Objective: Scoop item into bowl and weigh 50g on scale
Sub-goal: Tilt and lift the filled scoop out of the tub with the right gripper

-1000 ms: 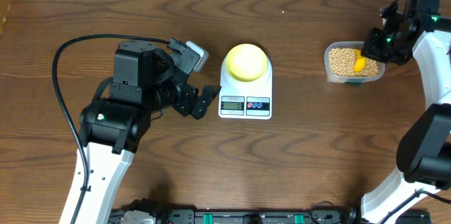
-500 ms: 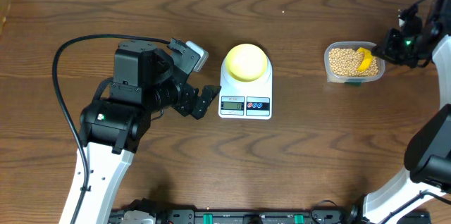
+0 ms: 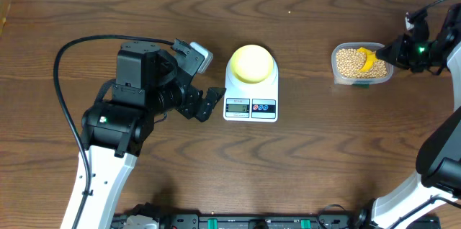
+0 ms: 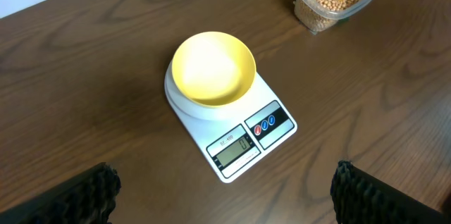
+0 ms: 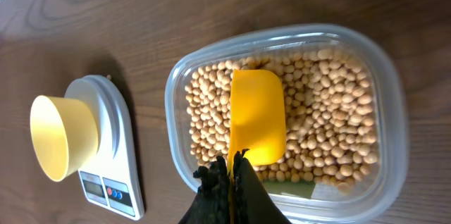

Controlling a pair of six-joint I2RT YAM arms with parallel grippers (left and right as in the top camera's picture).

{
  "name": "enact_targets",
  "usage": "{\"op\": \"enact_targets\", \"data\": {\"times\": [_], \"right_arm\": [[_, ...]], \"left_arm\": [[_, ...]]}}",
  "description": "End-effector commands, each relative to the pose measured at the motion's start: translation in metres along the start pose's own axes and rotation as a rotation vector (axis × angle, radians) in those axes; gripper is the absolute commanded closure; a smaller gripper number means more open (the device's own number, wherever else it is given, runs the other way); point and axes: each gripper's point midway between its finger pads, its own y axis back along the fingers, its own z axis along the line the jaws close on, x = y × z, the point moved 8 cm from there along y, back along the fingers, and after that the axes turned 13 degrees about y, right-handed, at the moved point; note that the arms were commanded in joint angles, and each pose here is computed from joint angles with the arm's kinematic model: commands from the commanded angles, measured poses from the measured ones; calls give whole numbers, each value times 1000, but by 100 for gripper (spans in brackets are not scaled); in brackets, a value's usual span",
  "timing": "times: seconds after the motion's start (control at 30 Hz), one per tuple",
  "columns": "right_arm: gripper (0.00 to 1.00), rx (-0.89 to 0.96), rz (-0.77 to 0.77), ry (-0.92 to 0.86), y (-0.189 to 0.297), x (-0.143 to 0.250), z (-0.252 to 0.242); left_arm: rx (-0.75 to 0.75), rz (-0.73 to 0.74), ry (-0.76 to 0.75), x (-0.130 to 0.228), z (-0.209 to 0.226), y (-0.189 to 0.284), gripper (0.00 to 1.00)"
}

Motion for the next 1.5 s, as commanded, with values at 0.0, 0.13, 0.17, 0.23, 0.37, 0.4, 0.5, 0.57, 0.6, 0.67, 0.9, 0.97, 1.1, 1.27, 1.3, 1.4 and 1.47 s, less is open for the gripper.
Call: {"op": "enact_targets", "data": {"times": [0.0,0.13,0.17,0.23,0.37,0.4,0.5,0.57,0.6,0.67,0.9,0.97,1.1,1.27,1.3,1.4,1.47], "right_arm": [[99,-58,5,-8,-5,7,-2],[99,-101,-18,-17,-3,7,-1],[99,-105,-22,-19,-2,7,-2],[99,-114,-31,-25,0,6,-3],[99,-156,-58,-38,4,6,-4],[99,-170,-68,-44,7,6,-6],[99,-193,-89,-58,11,6,-9],[99,-205,-101,-65,14,6,-11],[99,-216,-112,-72,16,6,-13],[99,-221,-121,-82,19,6,-15],[99,-261,-161,-111,28,7,-21],[99,-261,-160,-118,28,7,-21],[99,-280,-166,-119,29,6,-20],[99,-309,-174,-136,30,5,-17],[99,-309,-173,-141,30,5,-17],[99,-313,-174,-143,30,5,-17],[99,-325,-179,-143,30,5,-16]], "left_arm": [[16,2,10,2,-1,0,2],[17,2,10,2,-1,0,2],[17,2,10,2,-1,0,2],[17,2,10,2,-1,0,2],[17,2,10,2,-1,0,2],[17,2,10,2,-1,0,2],[16,2,10,2,-1,0,2],[17,2,10,2,-1,0,2],[16,2,10,2,-1,0,3],[17,2,10,2,-1,0,2],[16,2,10,2,-1,0,2],[16,2,10,2,-1,0,2],[17,2,10,2,-1,0,2],[16,2,10,2,-1,0,2],[16,2,10,2,-1,0,2],[16,2,10,2,-1,0,2],[17,2,10,2,-1,0,2]]}}
